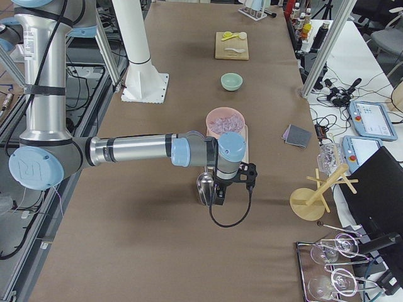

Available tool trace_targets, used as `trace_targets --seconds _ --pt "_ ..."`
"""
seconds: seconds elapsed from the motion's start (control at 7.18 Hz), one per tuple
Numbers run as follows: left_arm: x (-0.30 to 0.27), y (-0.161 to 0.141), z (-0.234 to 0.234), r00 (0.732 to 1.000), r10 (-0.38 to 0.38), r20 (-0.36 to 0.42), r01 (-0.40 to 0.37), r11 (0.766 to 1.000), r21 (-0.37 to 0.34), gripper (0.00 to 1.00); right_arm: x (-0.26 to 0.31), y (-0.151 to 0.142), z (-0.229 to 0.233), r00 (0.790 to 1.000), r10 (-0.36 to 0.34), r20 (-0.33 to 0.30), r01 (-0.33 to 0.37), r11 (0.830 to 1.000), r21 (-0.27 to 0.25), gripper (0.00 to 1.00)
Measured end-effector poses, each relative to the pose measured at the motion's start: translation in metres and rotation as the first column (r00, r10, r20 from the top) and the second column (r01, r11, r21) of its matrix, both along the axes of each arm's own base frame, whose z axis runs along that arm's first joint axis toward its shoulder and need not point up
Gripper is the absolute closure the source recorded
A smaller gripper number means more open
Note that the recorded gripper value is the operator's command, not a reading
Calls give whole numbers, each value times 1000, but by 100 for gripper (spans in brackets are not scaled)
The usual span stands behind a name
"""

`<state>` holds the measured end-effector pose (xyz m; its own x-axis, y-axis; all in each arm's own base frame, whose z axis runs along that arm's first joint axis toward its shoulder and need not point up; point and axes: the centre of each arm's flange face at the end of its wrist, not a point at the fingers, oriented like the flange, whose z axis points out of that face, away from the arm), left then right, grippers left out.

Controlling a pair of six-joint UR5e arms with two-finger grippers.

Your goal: Put spoon and ice into bowl

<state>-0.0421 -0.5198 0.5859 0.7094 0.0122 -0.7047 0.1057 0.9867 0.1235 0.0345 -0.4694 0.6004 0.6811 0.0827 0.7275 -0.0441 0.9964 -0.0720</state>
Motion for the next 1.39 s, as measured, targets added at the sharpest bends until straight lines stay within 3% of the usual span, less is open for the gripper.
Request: trace_targets --seconds 0.28,0.42,0.84,1.11,1.39 --pt "10 -15 -43 1000 16 -27 -14 997 79 2 -2 -16 -46 1000 -2 3 2 996 94 0" --pt "32 -27 -68 997 60 -49 -53 990 131 2 -6 -25 -66 1000 -3 6 2 992 128 0" --pt "93 -42 -118 986 142 -84 -121 970 212 2 -23 -44 -100 999 13 35 -17 990 137 0" --pt "155 -50 -159 973 206 -106 -177 955 236 3 -41 -52 -113 997 -12 77 1 989 147 0" --pt "230 -48 -190 962 240 -132 -212 958 196 3 -58 -51 -111 995 -37 96 21 986 166 0"
